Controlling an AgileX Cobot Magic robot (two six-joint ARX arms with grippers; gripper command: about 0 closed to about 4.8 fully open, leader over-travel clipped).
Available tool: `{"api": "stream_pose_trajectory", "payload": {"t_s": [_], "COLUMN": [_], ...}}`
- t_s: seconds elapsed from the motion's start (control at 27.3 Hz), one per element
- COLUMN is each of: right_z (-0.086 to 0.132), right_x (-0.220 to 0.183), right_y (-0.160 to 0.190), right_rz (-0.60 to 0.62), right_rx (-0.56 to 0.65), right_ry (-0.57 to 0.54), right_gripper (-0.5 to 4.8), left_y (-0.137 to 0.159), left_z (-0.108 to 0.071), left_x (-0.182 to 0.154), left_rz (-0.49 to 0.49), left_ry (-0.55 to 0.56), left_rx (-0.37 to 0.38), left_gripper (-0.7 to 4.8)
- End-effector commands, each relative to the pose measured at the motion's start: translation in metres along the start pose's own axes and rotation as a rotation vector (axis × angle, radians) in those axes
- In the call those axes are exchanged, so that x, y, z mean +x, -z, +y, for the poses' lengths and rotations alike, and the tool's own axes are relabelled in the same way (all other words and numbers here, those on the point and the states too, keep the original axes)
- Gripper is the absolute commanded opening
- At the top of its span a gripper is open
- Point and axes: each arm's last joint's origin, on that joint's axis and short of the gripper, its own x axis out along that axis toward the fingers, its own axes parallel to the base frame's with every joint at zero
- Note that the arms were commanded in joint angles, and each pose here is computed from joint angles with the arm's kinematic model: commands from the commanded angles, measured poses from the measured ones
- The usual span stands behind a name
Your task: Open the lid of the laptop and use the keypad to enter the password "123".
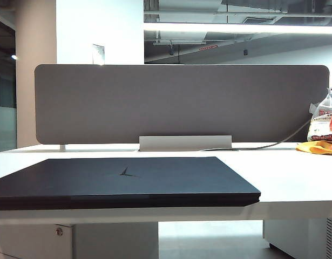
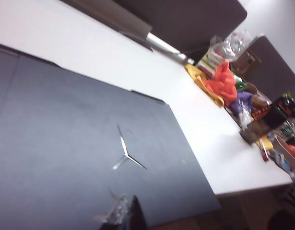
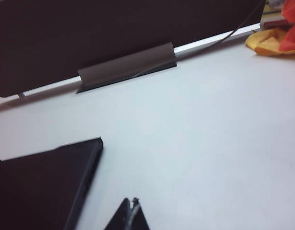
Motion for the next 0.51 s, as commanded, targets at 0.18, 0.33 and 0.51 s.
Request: {"api": "stream_pose_trajectory", "payload": {"t_s": [0.18,0.33,0.51], "right_z": [0.013,0.019,0.028], "right_x": [-0.003,0.005,0.018], "right_y": [-0.032,-0.048,-0.071], "right_rz": [0.001,0.061,0.167], "right_rx": [-0.004,0.004,0.024], "right_ry": [-0.016,-0.058,-0.143], "right_gripper": [-0.05,-0.05,-0.05], "left_y": [-0.004,-0.011,-0.020], "left_z": [-0.013,-0.026,-0.043], "left_x": [0.006,0.013,0.026], "left_rz": [0.124,0.182,0.252], "left_ry": [0.013,0.004,-0.021], "left_rx": [-0.033,0.019,0.101], "left_gripper": [-0.05,-0.06,-0.06]}}
